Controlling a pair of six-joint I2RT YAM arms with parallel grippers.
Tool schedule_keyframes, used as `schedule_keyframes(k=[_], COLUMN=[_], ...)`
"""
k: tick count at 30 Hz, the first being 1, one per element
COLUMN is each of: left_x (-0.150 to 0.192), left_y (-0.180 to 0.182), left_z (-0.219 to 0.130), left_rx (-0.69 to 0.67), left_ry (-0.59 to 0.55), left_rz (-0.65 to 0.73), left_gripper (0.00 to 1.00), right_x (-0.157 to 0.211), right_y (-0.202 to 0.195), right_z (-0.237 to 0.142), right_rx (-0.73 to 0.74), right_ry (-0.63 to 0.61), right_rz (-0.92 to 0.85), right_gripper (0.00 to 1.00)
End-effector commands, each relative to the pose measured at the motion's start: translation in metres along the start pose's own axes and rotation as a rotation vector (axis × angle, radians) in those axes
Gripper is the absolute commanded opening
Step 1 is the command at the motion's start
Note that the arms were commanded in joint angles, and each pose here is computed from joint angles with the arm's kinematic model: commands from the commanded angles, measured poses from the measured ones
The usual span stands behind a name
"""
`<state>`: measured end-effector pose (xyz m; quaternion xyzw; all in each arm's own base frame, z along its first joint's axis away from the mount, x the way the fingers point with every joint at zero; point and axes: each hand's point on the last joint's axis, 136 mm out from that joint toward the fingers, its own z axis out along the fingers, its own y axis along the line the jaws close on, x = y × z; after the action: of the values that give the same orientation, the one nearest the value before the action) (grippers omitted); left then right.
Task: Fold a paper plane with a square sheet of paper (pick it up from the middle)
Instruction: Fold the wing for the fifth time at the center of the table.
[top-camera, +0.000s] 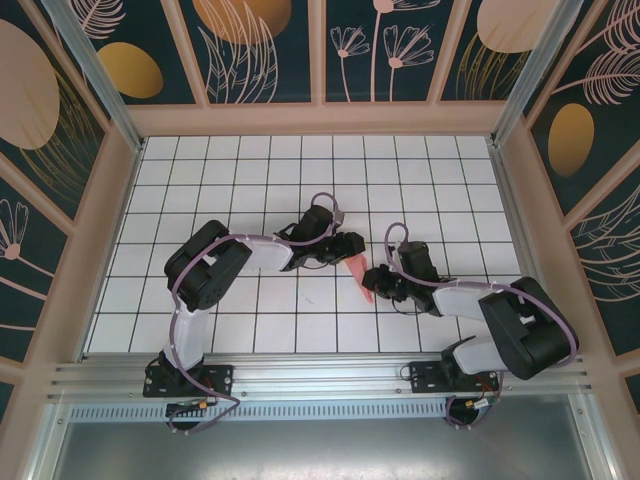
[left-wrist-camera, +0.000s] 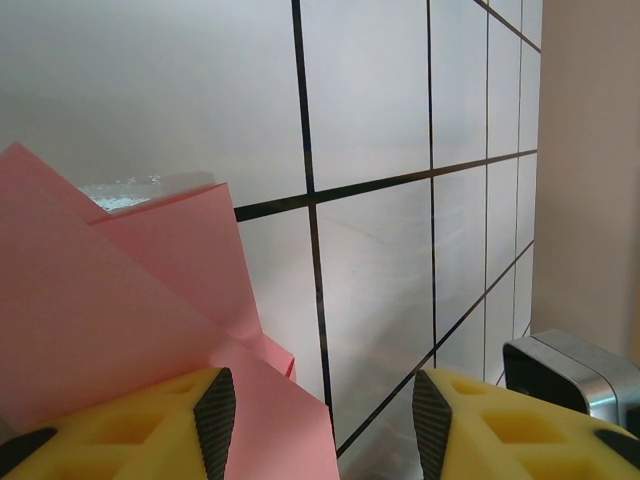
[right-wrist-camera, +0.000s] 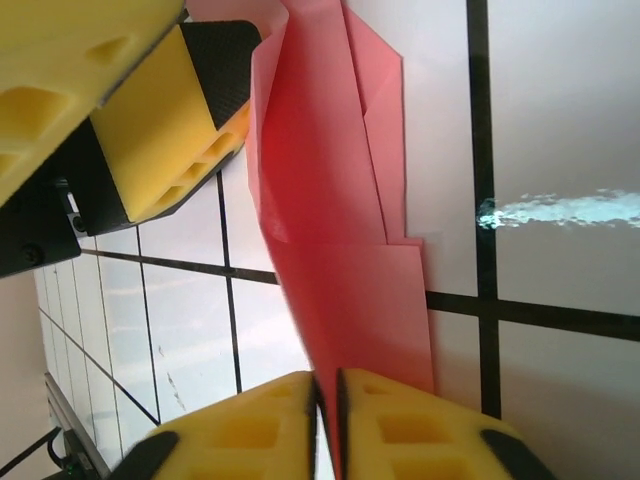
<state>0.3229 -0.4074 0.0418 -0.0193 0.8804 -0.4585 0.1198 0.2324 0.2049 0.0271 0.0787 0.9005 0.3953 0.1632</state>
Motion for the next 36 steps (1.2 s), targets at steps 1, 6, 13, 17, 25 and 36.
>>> schedule_keyframes(k=[1,6,13,17,25,36], left_x=[0.001,0.001,0.001,-0.003,-0.007,0.027], left_y=[0.004,0.003,-0.002,-0.02,-0.065,-0.06], left_z=[0.005,0.006,0.005,-0.005,-0.04,-0.029], left_rx=[-0.016,-0.015,-0.003,0.04,0.175,0.187], left_ry=[0.012,0.015,0.022,0.007,-0.049,0.034], left_rz=[0.019,0.021,0.031,0.054,0.095,0.098], left_gripper=[0.53,0.53,0.53,0.56,0.59,0.55], right_x=[0.002,0.008,0.013,0.012,0.006,0.005], right_y=[-0.006,-0.017,-0.025,-0.021,-0.006,-0.011], right_z=[-0.001,0.0,0.0,-0.002,-0.009,-0.006], right_rx=[0.049,0.076,0.039,-0.014,-0.131,-0.146], right_ry=[0.006,0.015,-0.001,-0.002,-0.001,0.022], right_rz=[-0.008,0.022,0.104,0.125,0.153,0.208], right_gripper=[0.08,0.0,0.0,0.0,0.0,0.0])
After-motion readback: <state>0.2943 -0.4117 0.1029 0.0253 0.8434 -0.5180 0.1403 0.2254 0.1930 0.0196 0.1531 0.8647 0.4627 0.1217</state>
